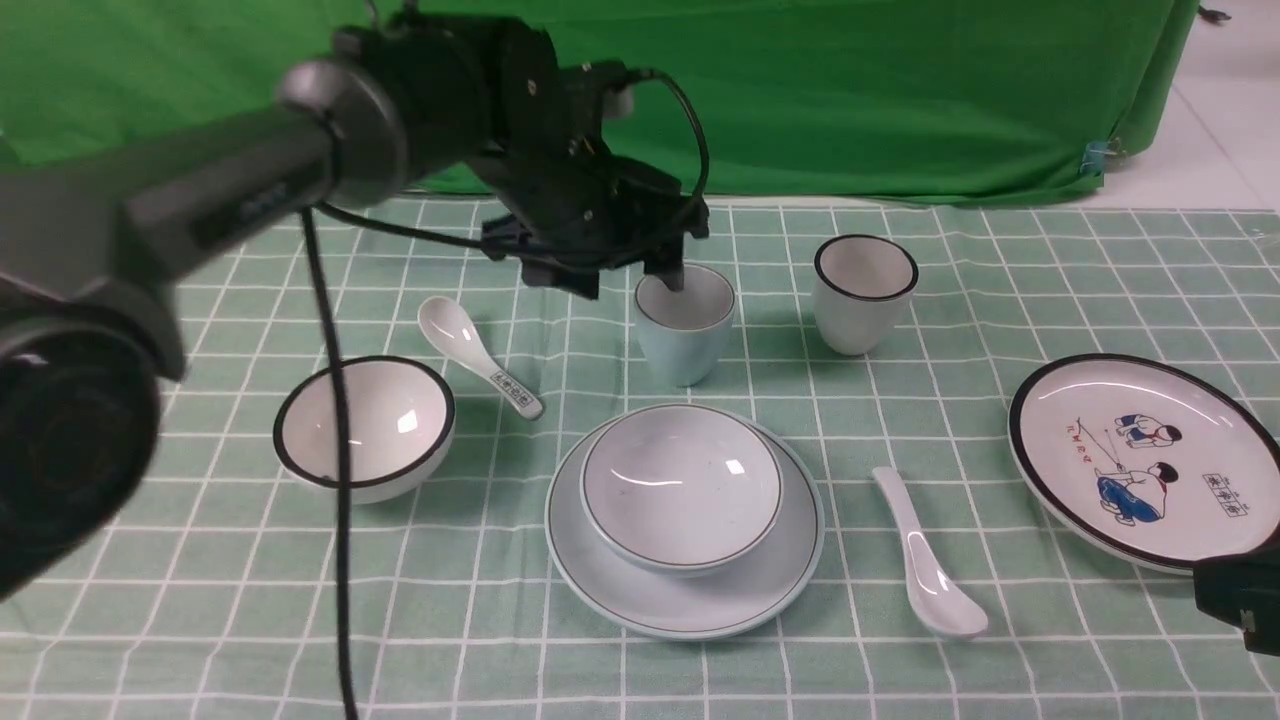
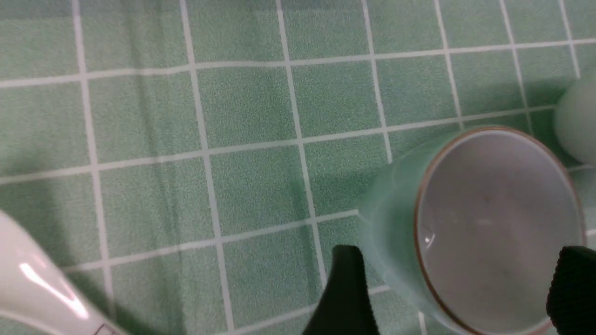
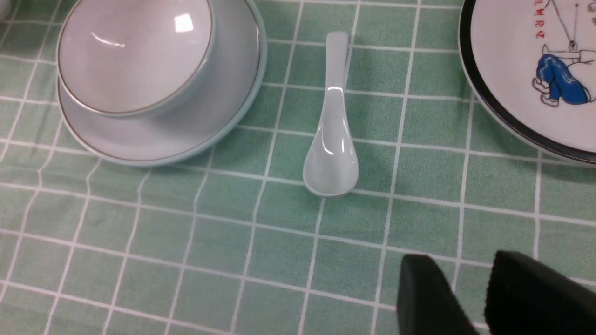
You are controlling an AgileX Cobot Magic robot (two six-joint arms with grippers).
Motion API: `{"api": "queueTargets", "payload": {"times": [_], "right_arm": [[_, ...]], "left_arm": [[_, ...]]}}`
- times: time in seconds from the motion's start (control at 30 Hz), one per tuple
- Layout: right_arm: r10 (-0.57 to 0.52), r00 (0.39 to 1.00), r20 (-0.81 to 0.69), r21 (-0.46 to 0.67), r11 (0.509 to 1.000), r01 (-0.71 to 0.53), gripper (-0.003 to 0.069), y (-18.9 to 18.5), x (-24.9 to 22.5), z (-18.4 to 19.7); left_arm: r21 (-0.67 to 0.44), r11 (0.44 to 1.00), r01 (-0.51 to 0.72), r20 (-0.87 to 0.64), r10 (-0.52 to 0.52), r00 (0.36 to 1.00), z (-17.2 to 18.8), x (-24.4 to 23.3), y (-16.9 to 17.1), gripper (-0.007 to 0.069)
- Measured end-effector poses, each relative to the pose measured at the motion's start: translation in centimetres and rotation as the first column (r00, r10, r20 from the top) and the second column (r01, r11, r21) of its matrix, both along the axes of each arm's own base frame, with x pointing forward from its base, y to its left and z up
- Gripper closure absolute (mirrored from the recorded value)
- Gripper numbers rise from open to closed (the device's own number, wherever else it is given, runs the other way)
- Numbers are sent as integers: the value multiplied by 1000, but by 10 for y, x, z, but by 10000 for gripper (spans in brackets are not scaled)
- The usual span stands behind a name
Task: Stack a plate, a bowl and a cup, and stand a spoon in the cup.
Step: Use the left arm to grab a blue teacup, then use the left arm to put the blue teacup into the blue rice bowl in the middle
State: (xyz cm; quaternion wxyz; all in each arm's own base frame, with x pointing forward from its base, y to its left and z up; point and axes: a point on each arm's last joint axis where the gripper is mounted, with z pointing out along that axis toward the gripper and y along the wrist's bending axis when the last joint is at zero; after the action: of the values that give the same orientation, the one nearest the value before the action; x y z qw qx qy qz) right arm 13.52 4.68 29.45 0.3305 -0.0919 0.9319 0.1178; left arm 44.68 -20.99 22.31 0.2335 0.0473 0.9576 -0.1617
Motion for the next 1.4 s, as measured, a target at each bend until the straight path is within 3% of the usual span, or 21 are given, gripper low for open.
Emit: {"api": "queueTargets", "payload": {"times": [0.13,0.23,0.27,0.3,0.33,0.37,0.47,0.57,0.7,0.87,1.03,1.1,1.4], "right_arm": [[-1,1000,6,-2,1000,1,418,0,0,0],[-1,1000,8,-2,1000,1,418,0,1,0],[-1,1000,8,-2,1000,1,418,0,1,0],[-1,1000,8,-2,1000,1,418,0,1,0],[-1,1000,8,-2,1000,1,418,0,1,0],[-1,1000,8,-2,1000,1,418,0,1,0],[-1,1000,7,-2,1000,1,418,0,0,0],[0,1000,4,-3,1000,0,418,0,0,0],[0,1000,4,-3,1000,0,418,0,0,0],[0,1000,4,-3,1000,0,418,0,0,0],[0,1000,4,-4,1000,0,418,0,0,0],[0,1000,3,-5,1000,0,418,0,0,0],[0,1000,3,-5,1000,0,418,0,0,0]], "left_arm": [[2,1000,-11,-35,11,999,-19,8,-4,97],[14,1000,-9,-65,10,998,-30,9,-5,174],[13,1000,-9,-67,10,998,-31,9,-5,229],[12,1000,-10,-65,10,998,-30,10,-5,330],[13,1000,-9,-66,10,998,-30,10,-4,347],[19,1000,-1,-54,2,999,-26,11,-4,466],[37,999,21,-22,-20,1000,-7,13,-1,585],[44,998,39,0,-39,999,17,11,2,587],[79,986,148,40,-151,988,86,-11,12,588],[56,970,237,-4,-237,972,118,-40,17,588],[60,957,285,-91,-279,956,102,-59,16,588],[82,949,306,-178,-288,941,74,-70,13,588],[107,948,299,-166,-279,946,17,-80,0,588]]}}
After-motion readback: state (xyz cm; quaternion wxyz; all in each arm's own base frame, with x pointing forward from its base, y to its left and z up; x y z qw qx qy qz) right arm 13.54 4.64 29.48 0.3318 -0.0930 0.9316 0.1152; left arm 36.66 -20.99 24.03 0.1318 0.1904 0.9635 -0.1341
